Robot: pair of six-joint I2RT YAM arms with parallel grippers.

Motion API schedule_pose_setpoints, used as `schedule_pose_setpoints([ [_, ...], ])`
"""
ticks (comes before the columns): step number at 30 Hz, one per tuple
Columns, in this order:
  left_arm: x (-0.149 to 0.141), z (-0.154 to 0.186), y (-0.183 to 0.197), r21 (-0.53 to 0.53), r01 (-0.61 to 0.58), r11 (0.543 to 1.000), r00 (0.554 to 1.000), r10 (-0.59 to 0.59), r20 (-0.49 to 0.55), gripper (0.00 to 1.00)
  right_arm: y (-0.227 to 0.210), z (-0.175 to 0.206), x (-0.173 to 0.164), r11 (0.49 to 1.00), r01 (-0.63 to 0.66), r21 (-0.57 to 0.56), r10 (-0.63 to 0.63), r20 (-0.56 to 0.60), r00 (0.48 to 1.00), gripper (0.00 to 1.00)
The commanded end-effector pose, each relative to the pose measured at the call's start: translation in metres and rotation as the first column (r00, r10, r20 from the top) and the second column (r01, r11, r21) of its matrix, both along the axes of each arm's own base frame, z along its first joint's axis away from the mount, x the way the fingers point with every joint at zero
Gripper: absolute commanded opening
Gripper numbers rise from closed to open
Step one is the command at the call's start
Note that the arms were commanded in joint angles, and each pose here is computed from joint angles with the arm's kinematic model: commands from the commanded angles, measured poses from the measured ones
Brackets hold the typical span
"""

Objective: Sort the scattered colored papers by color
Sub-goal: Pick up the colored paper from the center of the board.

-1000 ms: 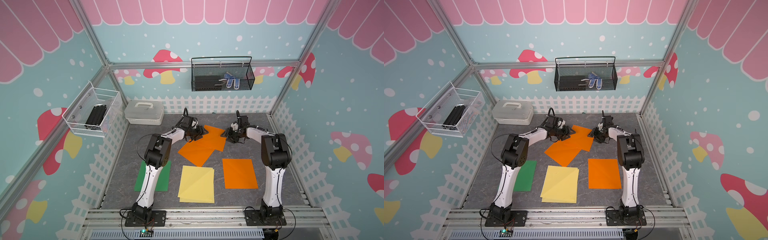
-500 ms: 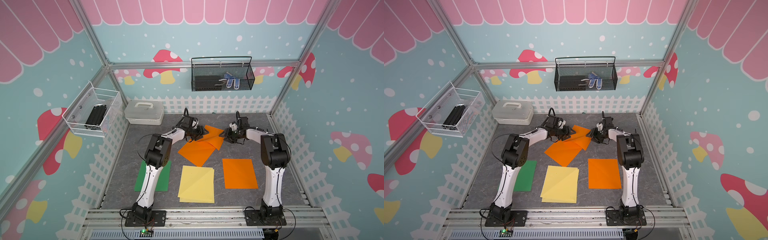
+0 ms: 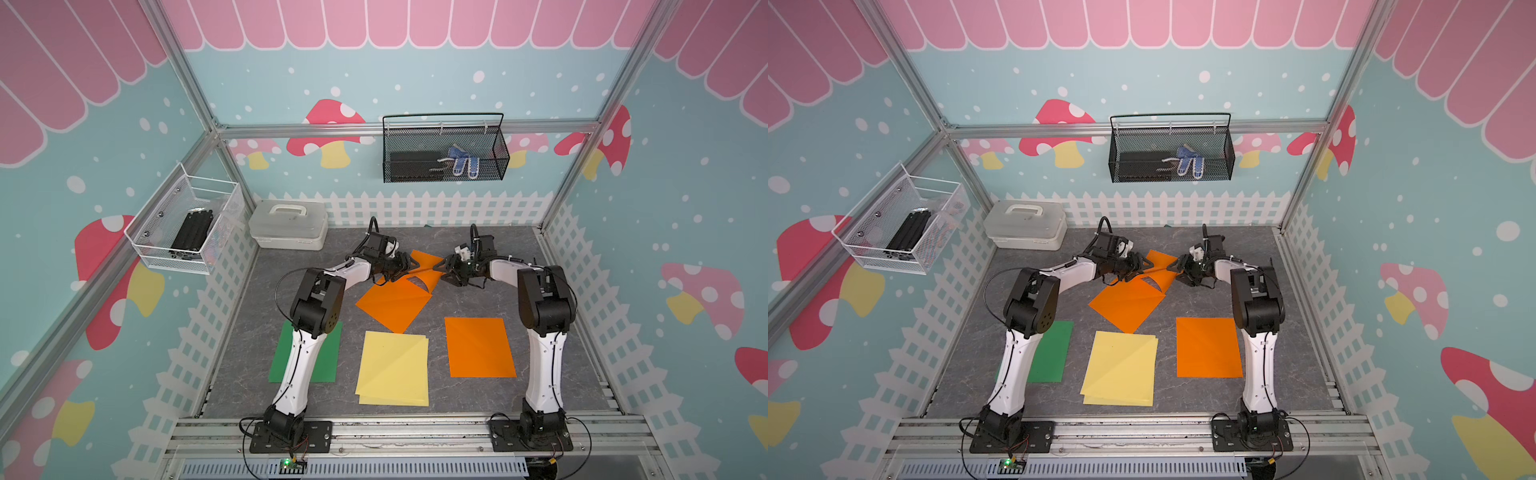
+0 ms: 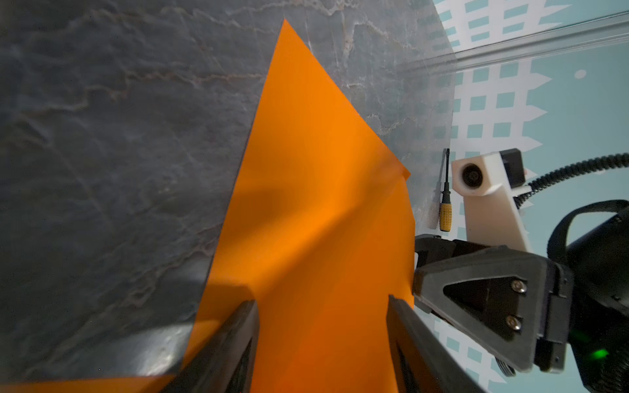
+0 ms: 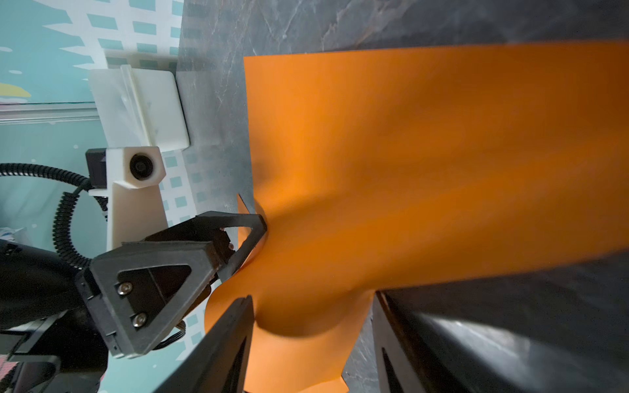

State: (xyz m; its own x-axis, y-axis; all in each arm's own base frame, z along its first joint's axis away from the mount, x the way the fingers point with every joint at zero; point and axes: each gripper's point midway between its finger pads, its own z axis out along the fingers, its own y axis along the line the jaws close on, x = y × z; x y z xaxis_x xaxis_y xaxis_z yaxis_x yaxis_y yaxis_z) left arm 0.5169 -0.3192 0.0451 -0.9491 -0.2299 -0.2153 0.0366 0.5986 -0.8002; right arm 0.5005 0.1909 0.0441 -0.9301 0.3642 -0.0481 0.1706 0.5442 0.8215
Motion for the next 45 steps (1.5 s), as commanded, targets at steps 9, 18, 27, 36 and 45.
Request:
schedule_pose_setpoints([
  [9, -0.019, -0.011, -0.001, 0.018, -0.019, 1.0, 0.998, 0.02, -0.052, 0.64, 0.001, -0.027, -0.013, 0.999, 0.01, -0.04, -0.014, -0.111, 0.994, 0.38],
  [18, 0.007, 0.055, 0.024, -0.036, -0.078, 0.996, 0.991, 0.081, 0.111, 0.65, -0.003, -0.002, -0.019, 0.998, -0.013, -0.068, 0.01, -0.04, 0.999, 0.38],
  [27, 0.01, 0.067, 0.037, -0.069, -0.091, 0.994, 0.986, 0.099, 0.135, 0.67, -0.001, -0.004, -0.02, 0.998, -0.023, -0.057, 0.021, -0.045, 0.999, 0.29],
  [36, 0.005, 0.055, 0.037, -0.102, -0.069, 0.992, 0.99, 0.08, 0.115, 0.68, 0.003, 0.034, -0.025, 0.998, -0.049, -0.03, 0.05, 0.03, 0.998, 0.31],
  [45, 0.003, 0.083, 0.041, -0.285, -0.016, 0.958, 0.986, 0.062, 0.154, 0.69, 0.009, 0.089, -0.033, 0.997, -0.069, 0.03, 0.065, 0.121, 0.99, 0.32],
])
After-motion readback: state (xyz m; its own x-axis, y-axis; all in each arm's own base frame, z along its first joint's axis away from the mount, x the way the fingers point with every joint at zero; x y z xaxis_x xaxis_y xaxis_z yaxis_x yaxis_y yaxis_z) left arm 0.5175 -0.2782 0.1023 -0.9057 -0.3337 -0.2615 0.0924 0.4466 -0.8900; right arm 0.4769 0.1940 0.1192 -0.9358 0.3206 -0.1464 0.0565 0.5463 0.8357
